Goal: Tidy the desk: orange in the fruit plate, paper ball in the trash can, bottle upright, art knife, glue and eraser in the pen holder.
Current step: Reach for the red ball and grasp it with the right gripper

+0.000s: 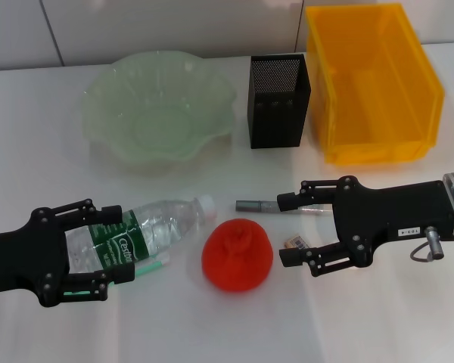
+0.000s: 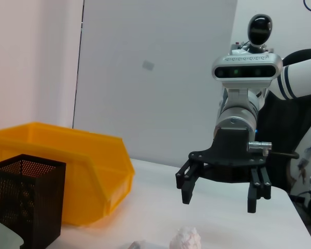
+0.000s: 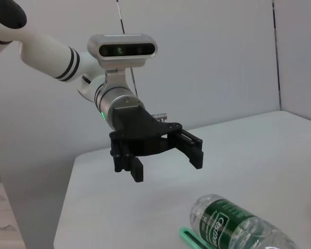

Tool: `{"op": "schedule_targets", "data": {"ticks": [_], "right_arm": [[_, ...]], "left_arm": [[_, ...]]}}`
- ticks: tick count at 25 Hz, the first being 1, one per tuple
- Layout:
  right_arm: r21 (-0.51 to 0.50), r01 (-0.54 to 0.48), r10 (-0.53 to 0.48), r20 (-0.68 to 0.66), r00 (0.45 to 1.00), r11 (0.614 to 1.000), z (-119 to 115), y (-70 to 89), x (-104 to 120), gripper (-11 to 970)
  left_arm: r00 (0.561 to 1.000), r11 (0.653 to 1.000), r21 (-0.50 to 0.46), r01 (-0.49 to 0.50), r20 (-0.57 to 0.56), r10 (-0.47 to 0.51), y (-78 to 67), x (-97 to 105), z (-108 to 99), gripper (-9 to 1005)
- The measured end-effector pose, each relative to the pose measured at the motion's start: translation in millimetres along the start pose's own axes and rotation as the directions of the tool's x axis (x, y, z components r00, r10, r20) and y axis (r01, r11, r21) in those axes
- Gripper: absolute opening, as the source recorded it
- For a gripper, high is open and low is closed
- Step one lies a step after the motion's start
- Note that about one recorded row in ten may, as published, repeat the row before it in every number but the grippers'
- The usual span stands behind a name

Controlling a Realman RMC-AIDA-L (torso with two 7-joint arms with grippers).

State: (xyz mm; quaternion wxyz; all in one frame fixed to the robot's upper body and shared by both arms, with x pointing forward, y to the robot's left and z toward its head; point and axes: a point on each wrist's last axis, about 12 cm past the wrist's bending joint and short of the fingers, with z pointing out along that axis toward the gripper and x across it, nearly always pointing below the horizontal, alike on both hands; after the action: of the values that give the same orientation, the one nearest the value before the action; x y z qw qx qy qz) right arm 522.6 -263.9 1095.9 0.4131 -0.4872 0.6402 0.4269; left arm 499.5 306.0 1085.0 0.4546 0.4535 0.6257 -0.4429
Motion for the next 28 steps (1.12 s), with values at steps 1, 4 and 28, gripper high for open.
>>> {"op": "schedule_targets", "data": {"ticks": [1,4,28], "right_arm": [[0.000,0.000,0.000,0.000,1.000,1.000,0.0,0.0,0.0,814],[0.001,-0.001,0.001,0.000,1.000,1.000,-0.2,0.2,0.4,810],[0.069,-0.056,0.063,-0.105,0.992,0.996,24.8,-11.5,17.2,774]], "left_arm": [[1.000,1.000,-0.004,-0.014,0.004,0.014,0.4,-0.6,-0.2,837],[1.000,1.000,-0.005,-0.023,0.005,0.023,0.5,-0.7,-0.2,836],[0.997,0.996,-0.062,-0.071,0.034,0.073,6.5,-3.5,2.9,827]]}}
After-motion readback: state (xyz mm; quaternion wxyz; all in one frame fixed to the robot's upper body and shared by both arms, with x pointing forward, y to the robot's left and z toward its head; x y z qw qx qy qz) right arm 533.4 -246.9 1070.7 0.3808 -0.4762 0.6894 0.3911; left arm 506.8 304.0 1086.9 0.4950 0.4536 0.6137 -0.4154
